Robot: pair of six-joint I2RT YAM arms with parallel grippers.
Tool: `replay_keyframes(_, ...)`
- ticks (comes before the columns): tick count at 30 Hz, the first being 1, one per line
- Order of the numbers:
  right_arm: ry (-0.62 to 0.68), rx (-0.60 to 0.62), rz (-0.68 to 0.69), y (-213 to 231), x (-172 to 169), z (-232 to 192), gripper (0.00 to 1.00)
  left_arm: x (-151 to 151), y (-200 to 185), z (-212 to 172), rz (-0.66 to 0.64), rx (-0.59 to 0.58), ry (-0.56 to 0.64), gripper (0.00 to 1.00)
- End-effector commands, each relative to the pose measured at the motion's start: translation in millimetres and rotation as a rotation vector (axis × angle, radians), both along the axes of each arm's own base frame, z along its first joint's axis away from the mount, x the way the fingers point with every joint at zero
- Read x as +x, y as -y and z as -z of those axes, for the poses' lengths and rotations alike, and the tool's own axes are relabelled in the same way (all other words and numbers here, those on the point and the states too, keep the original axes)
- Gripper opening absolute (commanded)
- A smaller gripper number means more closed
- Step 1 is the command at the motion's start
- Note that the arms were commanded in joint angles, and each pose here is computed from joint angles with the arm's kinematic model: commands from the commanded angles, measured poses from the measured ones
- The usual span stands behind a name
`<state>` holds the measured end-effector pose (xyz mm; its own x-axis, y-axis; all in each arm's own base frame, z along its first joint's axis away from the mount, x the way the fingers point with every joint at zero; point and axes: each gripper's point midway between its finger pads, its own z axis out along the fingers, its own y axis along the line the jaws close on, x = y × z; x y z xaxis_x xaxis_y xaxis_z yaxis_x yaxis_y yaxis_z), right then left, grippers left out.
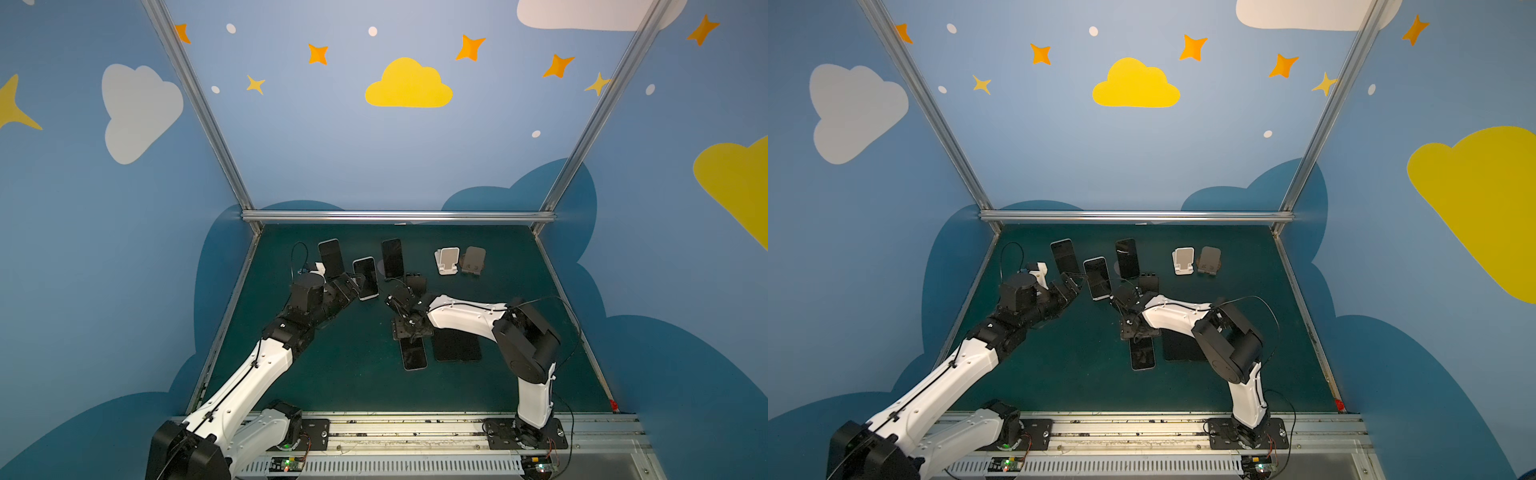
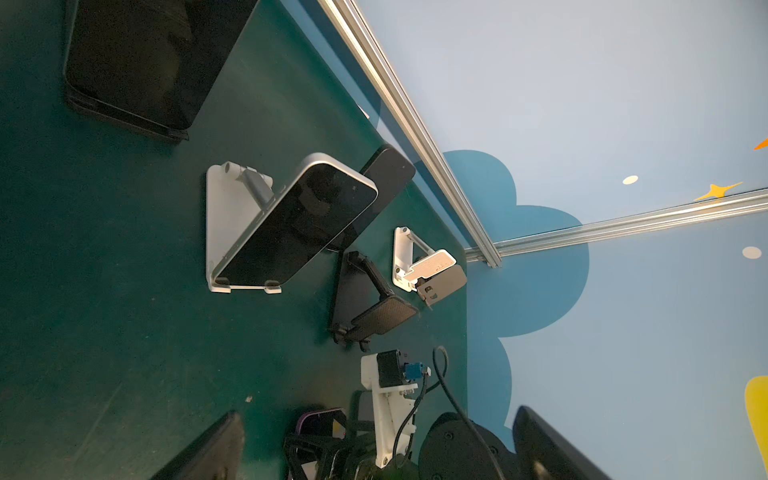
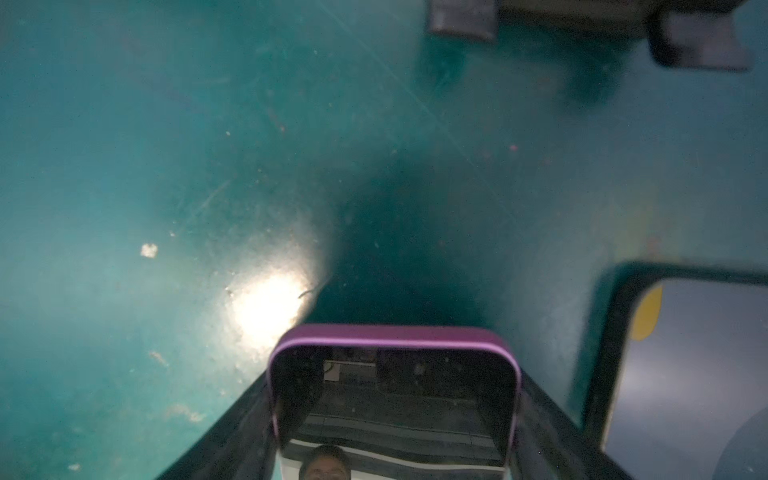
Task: Remove the phone from the phone stand
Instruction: 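Lay the purple-edged phone flat on the table with the right gripper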
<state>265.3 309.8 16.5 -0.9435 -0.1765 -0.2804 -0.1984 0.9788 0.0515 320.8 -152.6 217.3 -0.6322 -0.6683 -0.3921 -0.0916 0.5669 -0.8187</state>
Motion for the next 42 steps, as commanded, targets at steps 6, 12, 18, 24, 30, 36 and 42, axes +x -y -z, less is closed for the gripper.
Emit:
replay_keyframes(6,-0.104,-0.106,0.021,31.6,-15.3,53.8,0.75,0.6,0.4,-4.1,0.003,0.003,0.016,1.0)
replay_keyframes(12,-0.09,-0.097,0.018,37.7,-13.0,47.5,0.77,0.6,0.8,-3.7,0.004,0.004,0.015,1.0)
replay_keyframes(18,-0.092,-0.085,0.02,33.2,-9.6,47.6,0.76,1.1,-0.3,-2.3,-0.001,0.009,0.011,1.0)
replay_keyframes(24,-0.065,-0.187,0.043,43.1,-4.5,45.8,0.76,0.0,-1.5,-5.9,-0.005,0.007,0.022,1.0)
replay_keyframes(30,-0.055,-0.245,0.04,41.8,-4.2,48.0,0.76,-0.4,1.5,-5.9,0.008,-0.003,0.016,1.0)
replay_keyframes(36,-0.091,-0.25,-0.027,33.8,-6.7,49.2,0.77,-0.9,0.6,-7.6,0.005,-0.004,0.023,1.0)
replay_keyframes(42,-0.171,-0.3,-0.062,40.5,-12.5,58.0,0.78,-1.3,1.4,-8.0,0.007,-0.009,0.022,1.0)
